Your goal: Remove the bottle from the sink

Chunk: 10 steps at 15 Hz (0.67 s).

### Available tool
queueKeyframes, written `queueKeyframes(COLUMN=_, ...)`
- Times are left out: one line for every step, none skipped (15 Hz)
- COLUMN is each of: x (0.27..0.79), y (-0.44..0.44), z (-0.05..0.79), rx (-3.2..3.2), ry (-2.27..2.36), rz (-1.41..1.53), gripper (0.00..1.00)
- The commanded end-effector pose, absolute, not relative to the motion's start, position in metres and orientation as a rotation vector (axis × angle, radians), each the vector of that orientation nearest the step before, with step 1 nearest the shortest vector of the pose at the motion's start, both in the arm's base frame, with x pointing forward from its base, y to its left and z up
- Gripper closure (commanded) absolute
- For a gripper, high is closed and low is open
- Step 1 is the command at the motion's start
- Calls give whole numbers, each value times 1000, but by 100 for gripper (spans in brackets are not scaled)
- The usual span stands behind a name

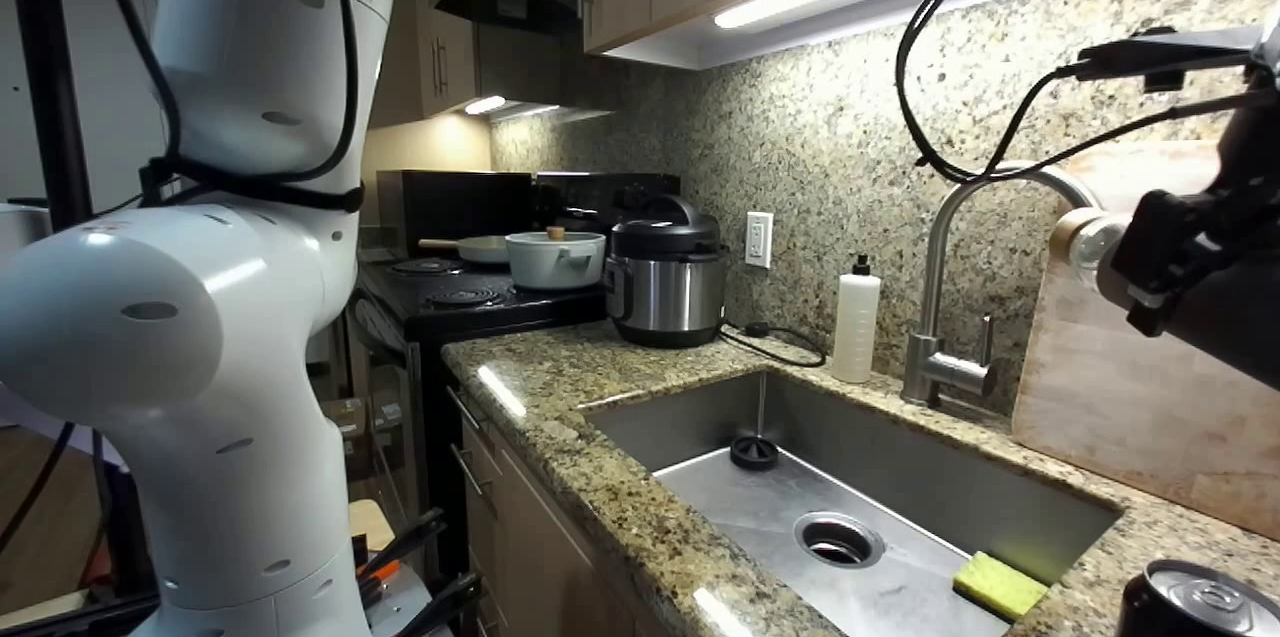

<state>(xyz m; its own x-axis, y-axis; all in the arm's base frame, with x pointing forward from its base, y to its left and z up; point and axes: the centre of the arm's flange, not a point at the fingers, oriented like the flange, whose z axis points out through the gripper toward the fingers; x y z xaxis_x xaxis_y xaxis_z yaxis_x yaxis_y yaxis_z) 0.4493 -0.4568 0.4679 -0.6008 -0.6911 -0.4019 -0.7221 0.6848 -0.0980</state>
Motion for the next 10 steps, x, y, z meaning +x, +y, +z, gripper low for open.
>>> queueKeyframes(x=445, y=-490, z=473, rx=-1035, ry=2439, rz=132, gripper=46)
queueKeyframes(x=440, y=-497, z=469, rx=-1008, ry=2439, rz=142, gripper=46)
queueKeyframes(x=436, y=-504, z=467, rx=-984, ry=2438, rz=150, gripper=46)
queueKeyframes(x=430, y=-512, z=463, rx=-954, ry=2437, rz=159, gripper=46)
queueKeyframes(x=425, y=-518, z=459, rx=-933, ry=2435, rz=169, gripper=46)
queueKeyframes(x=420, y=-525, z=455, rx=-903, ry=2440, rz=179, gripper=46)
queueKeyframes(x=416, y=-529, z=452, rx=-881, ry=2447, rz=184, gripper=46)
queueKeyframes(x=410, y=-536, z=448, rx=-858, ry=2455, rz=186, gripper=46)
queueKeyframes(x=406, y=-540, z=445, rx=-833, ry=2467, rz=184, gripper=46)
queueKeyframes(x=403, y=-545, z=442, rx=-806, ry=2488, rz=181, gripper=46)
